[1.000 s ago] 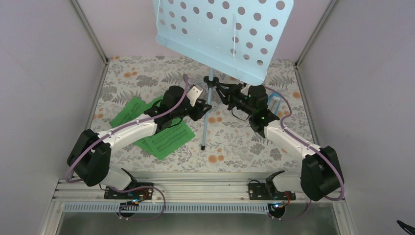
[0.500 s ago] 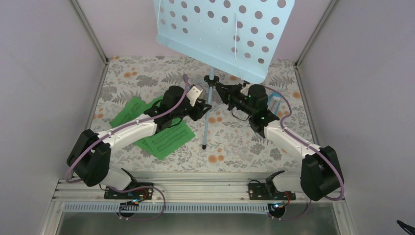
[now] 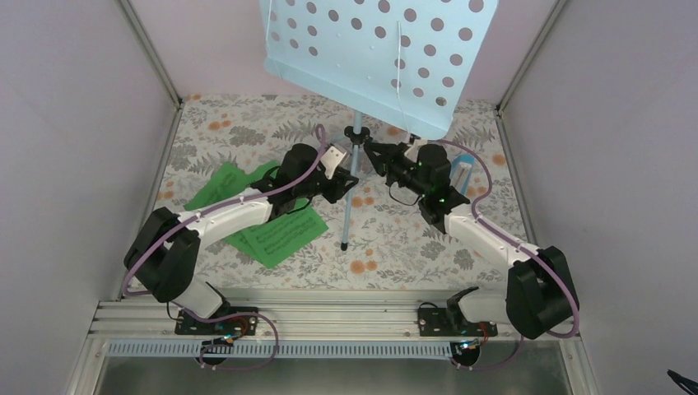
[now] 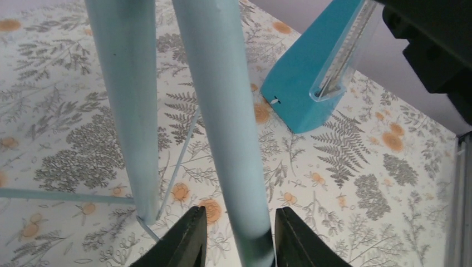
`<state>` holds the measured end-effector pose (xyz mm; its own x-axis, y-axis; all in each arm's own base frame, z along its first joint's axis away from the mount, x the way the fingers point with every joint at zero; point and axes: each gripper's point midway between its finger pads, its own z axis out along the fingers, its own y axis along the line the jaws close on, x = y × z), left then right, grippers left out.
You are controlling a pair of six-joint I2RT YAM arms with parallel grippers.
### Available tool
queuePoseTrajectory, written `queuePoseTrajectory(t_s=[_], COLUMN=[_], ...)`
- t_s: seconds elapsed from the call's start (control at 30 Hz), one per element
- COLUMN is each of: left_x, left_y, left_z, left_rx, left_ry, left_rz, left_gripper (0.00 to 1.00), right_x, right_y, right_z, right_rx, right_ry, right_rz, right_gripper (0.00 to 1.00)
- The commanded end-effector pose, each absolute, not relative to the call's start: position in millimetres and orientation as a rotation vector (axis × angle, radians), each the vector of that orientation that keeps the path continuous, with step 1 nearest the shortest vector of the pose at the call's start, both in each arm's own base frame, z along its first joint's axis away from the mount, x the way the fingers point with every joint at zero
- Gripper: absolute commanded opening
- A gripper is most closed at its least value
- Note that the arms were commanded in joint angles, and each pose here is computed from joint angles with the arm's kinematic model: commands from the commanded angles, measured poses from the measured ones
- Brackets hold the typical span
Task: Pack up the instrument practice props
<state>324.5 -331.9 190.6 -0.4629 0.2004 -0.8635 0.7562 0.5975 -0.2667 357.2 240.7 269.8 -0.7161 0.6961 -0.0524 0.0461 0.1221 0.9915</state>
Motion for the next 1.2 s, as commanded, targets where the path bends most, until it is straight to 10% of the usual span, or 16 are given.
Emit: queuePoseTrajectory(t_s=[0.0,0.2,0.83,1.17], left_x=[327.2,327.3,319.5,317.2], left_y=[-337.4,-336.8,-334.2,-333.3], left_z=[206.6,199.4,200.8,198.6], left_rx=[0.782,0.797,0.783,0.768], left_ry=[1.918,1.948,1.962,1.976], left_rz=[-0.834,-0.820,-0.855,-0.873], left_gripper=[0.29,0.03,0.02,0.03], right_x=[365.1,362.4,387.4,363.7], right_y=[217.4,209.4,179.6,176.9], right_z=[256.4,253.6,241.5,269.9], right_rx=[0.622,0.338,-0.305,-0.296], right_ry=[1.857,1.785,1.598,1.546], right_rz=[1.384,1.168,0.203,0.299], right_gripper=[0.04,0.04,0.04,0.22])
